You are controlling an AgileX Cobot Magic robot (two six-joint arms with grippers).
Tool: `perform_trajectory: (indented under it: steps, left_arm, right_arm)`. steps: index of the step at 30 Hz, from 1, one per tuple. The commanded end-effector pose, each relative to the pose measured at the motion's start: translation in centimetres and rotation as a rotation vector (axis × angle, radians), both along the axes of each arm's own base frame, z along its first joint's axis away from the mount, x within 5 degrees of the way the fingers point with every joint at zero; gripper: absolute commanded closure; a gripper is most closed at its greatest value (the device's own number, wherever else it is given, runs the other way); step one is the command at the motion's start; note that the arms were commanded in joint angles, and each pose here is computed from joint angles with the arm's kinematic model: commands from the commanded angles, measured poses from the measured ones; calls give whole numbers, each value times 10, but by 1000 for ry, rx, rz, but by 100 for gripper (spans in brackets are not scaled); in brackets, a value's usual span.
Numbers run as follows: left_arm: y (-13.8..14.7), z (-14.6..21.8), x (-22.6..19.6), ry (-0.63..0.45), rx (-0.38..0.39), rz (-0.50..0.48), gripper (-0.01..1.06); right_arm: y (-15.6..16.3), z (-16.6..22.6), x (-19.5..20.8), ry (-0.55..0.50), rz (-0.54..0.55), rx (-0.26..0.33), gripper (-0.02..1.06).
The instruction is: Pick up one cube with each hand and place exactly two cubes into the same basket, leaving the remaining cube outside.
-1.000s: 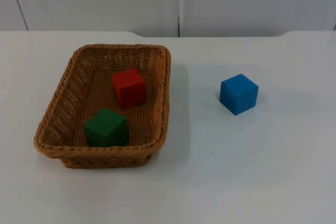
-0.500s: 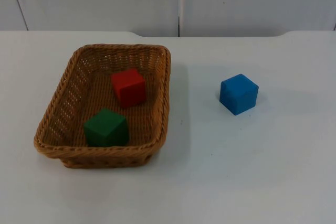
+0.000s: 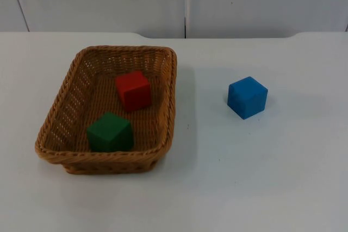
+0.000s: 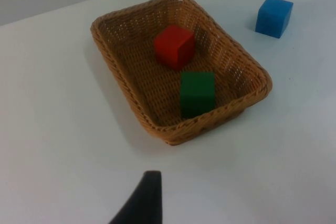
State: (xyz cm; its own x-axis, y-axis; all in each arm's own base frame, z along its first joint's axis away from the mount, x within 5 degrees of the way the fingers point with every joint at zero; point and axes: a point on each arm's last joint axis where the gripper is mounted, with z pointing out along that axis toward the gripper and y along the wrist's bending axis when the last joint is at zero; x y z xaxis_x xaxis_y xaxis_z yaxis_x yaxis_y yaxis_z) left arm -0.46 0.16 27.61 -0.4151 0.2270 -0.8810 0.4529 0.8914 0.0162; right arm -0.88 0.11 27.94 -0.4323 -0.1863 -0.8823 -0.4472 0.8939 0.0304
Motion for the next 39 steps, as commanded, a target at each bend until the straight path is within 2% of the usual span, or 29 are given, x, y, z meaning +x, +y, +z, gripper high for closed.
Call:
perform_trajectory:
  steps: [1,19,39]
  left_arm:
    - [0,-1,0,4,-8,1,0]
    - [0,-1,0,3,-6,2,0]
    - [0,-1,0,3,-6,2,0]
  right_arm:
    - [1,0,0,-11,-45,9,-1]
    - [3,0,1,-12,-338,7,-1]
    - [3,0,1,-12,-360,9,-1]
